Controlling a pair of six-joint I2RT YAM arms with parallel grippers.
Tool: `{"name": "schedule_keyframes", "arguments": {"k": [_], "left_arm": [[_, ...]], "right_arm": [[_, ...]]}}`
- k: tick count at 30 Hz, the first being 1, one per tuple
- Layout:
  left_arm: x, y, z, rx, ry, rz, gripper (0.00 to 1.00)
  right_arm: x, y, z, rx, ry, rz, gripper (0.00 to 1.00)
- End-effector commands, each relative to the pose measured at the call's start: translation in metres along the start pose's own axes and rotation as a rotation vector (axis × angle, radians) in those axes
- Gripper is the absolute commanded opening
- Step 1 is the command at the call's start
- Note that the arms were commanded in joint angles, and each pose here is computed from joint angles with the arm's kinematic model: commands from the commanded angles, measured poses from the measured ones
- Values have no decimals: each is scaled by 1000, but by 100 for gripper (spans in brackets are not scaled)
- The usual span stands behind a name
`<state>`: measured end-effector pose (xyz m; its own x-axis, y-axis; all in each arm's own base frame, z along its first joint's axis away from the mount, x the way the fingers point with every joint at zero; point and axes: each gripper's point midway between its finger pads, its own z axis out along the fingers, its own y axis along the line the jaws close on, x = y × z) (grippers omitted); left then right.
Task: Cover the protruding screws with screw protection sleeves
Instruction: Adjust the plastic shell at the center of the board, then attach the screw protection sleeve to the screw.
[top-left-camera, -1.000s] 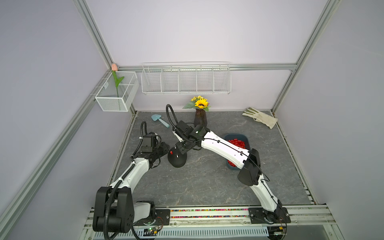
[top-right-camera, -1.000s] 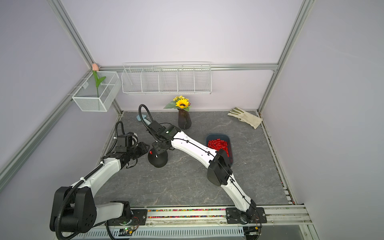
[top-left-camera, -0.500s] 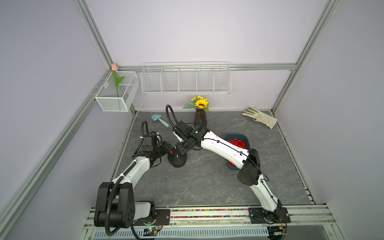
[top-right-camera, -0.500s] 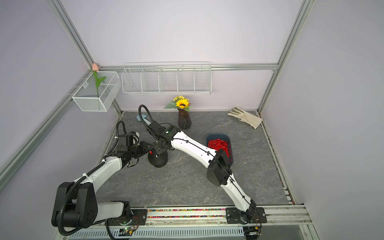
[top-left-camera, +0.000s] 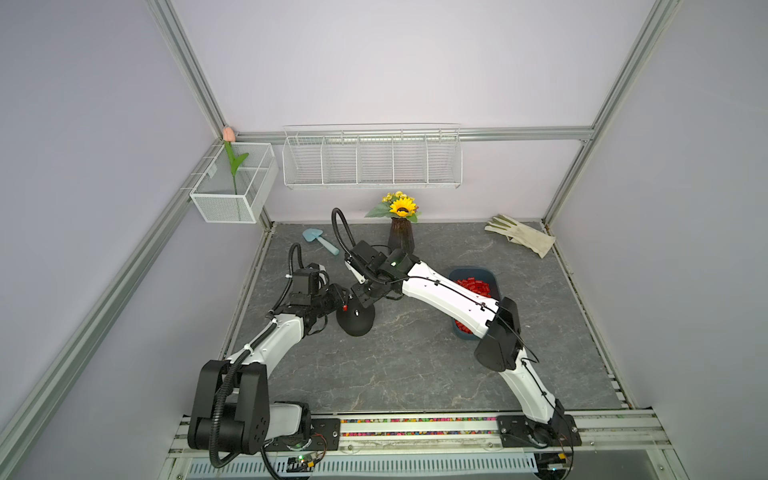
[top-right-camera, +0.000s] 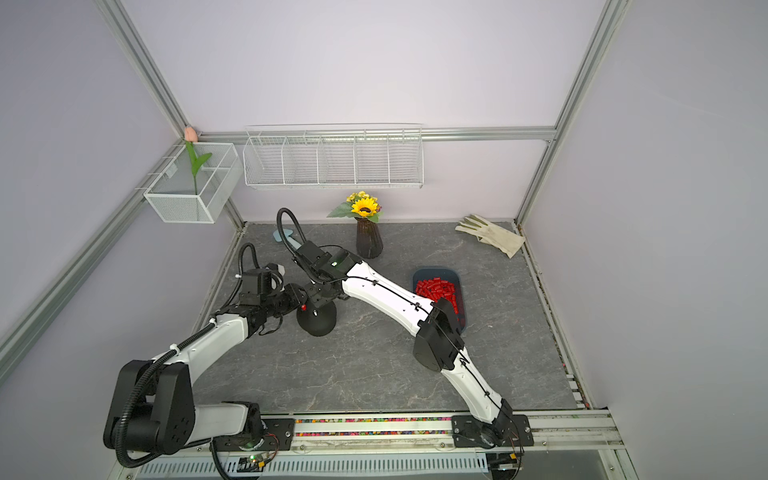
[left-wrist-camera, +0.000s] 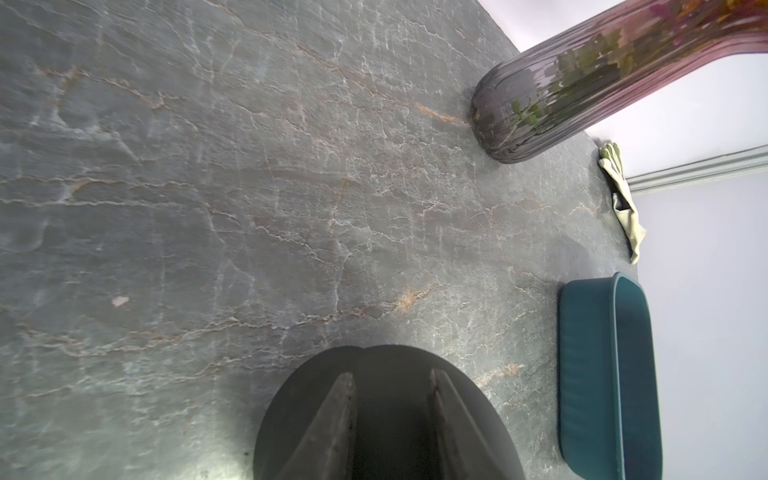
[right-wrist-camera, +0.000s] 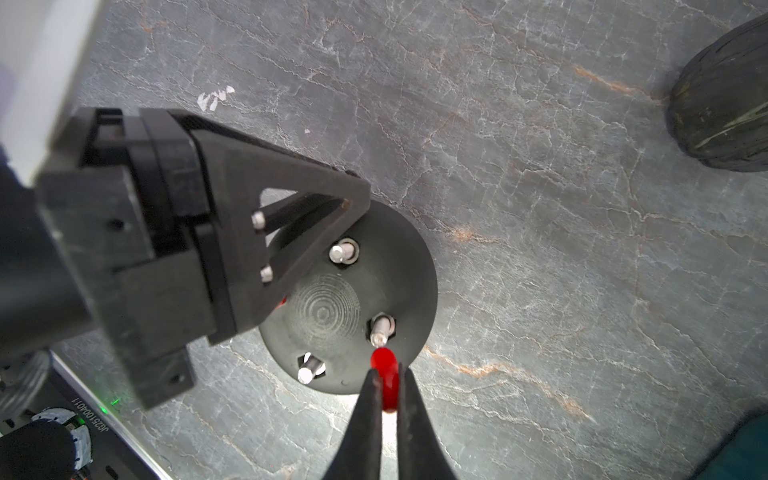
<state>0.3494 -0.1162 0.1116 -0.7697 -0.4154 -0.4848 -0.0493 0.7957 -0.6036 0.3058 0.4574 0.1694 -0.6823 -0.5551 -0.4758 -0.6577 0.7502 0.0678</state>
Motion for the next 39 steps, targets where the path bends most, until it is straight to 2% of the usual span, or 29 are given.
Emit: {"name": "schedule_keyframes", "arguments": {"k": [1, 12, 21, 39], "left_arm": [[10, 0, 1, -6, 17, -7, 32], [17, 0, 3, -18, 25, -2, 32], [6, 5, -3, -64, -1, 26, 33], [1, 13, -11, -74, -22, 10, 33]], "right_arm": [[5, -3, 5, 22, 24, -16, 11], [10, -7, 8, 42, 45, -19, 11], [11, -10, 6, 60, 49, -23, 11], [11, -4, 11, 37, 57, -26, 11]]}}
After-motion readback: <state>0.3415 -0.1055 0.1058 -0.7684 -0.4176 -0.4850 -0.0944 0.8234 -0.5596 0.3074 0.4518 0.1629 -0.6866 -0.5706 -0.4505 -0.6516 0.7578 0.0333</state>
